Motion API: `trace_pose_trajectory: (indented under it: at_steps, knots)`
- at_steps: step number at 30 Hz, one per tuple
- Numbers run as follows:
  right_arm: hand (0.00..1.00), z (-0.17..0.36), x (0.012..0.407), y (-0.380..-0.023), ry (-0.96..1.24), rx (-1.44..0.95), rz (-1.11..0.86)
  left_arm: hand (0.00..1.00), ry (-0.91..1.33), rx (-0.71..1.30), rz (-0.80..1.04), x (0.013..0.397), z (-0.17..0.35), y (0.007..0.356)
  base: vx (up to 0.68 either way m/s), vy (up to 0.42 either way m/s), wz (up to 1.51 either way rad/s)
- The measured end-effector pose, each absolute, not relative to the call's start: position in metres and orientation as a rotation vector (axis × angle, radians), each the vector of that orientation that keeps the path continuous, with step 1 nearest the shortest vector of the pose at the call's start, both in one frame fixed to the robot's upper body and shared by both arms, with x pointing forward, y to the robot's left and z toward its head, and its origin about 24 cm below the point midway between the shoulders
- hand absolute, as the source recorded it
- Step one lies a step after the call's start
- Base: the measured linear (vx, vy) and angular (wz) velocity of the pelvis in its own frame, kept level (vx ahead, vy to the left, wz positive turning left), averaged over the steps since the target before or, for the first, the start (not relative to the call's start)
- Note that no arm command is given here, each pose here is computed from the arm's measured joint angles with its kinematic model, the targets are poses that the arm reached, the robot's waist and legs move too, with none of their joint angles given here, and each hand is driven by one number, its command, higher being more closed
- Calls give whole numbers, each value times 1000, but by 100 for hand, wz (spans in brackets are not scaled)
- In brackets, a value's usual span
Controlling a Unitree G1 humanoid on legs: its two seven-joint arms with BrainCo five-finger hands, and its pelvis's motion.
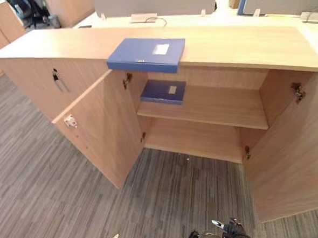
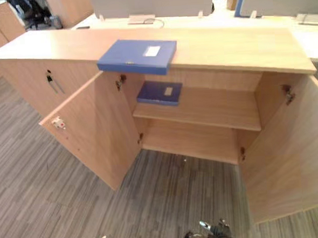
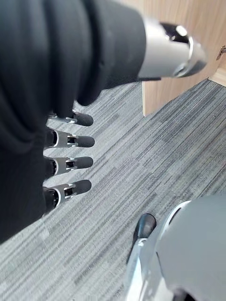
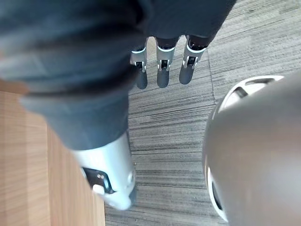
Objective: Walk over to the cabinet, pick up the folder, carry it to the office cabinet, place the folder inside the office cabinet, then close the office cabinet door
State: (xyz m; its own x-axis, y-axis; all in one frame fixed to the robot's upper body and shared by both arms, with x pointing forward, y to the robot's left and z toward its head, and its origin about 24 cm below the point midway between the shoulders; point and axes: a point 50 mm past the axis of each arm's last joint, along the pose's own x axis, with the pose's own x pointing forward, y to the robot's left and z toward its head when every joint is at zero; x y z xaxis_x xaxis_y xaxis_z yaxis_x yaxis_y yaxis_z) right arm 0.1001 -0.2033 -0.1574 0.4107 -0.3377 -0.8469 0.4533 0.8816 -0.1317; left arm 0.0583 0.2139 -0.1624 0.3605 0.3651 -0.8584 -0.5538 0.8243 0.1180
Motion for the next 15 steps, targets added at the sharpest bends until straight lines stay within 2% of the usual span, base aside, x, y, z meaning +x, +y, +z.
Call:
trace_pose_trajectory:
  at_steps: [4, 8, 15]
  knots:
    - [0, -159, 92, -202, 1038, 198, -553, 0, 1052, -245, 644, 52, -163, 214, 247, -169, 38]
    - [0, -157, 97, -197, 1003, 268, -585, 0, 1030, -286, 697, 51, -162, 216, 287, -43, -17]
    - [0, -157, 108, -190, 1004, 261, -545, 0, 997, -281, 684, 59, -159, 220, 296, 125, -64]
